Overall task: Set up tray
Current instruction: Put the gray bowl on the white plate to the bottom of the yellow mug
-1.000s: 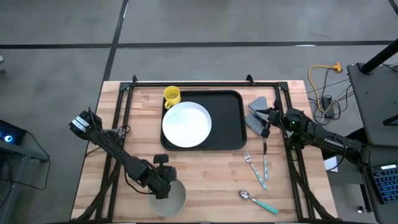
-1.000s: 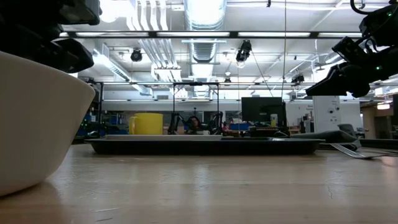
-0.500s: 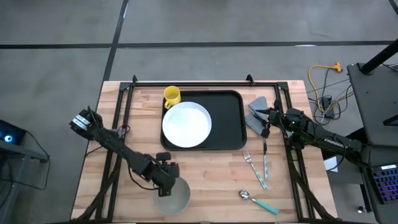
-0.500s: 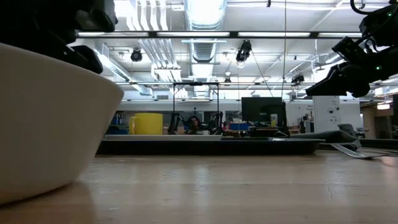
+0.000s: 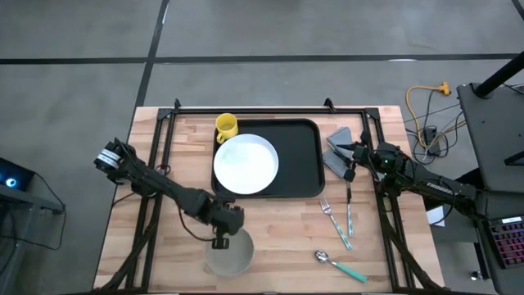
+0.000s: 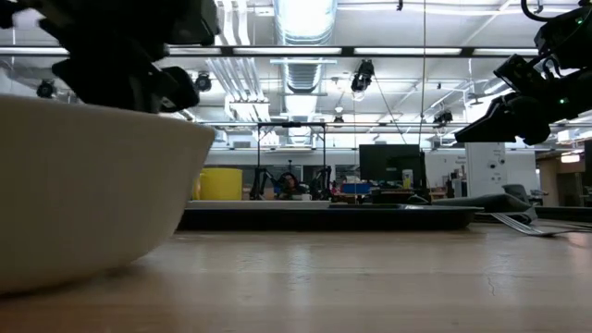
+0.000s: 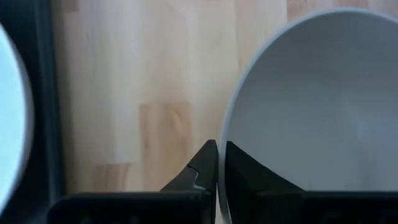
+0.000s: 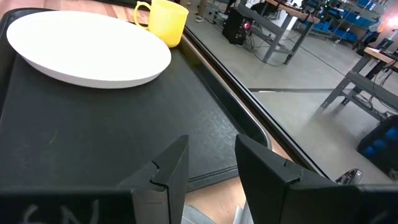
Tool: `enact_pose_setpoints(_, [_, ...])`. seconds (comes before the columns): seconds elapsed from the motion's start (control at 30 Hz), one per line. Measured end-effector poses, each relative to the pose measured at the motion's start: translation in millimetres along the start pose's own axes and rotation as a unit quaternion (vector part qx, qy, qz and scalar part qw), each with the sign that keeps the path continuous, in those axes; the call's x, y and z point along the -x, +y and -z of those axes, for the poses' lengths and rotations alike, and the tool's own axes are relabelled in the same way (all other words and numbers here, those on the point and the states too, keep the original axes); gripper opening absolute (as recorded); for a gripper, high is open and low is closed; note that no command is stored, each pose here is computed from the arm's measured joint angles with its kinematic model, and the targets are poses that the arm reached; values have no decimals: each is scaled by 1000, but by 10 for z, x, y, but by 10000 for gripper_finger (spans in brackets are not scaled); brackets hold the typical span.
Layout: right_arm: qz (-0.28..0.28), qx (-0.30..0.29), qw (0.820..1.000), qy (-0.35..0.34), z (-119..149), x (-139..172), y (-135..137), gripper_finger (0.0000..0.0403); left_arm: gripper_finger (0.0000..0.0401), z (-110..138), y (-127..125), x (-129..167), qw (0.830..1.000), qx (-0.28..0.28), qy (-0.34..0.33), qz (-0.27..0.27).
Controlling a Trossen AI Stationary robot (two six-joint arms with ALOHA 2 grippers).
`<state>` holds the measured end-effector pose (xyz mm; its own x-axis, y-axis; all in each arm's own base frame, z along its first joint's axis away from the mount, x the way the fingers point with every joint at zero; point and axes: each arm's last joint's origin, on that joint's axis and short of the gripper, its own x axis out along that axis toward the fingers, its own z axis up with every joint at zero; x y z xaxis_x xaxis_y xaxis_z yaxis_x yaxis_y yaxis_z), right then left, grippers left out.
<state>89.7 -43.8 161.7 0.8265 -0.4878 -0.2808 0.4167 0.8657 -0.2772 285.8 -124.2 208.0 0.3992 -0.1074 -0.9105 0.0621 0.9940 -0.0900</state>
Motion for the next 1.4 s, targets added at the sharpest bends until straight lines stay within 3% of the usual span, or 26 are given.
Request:
enact_pose_setpoints(0.33, [0, 0, 1000, 0, 0, 0, 0, 123, 0, -158, 536, 220, 998, -31, -27, 52])
enact_pose_setpoints(0.73, [0, 0, 1000, 0, 0, 0, 0, 123, 0, -204, 1354, 424, 995, 16, -70, 69])
enact_pose_setpoints(1.13, [0, 0, 1000, 0, 0, 0, 0, 123, 0, -122, 1930, 523, 994, 55, -92, 22])
enact_pose_setpoints(1.4, [0, 0, 1000, 0, 0, 0, 0, 123, 0, -76, 2224, 594, 989, 87, -109, -49])
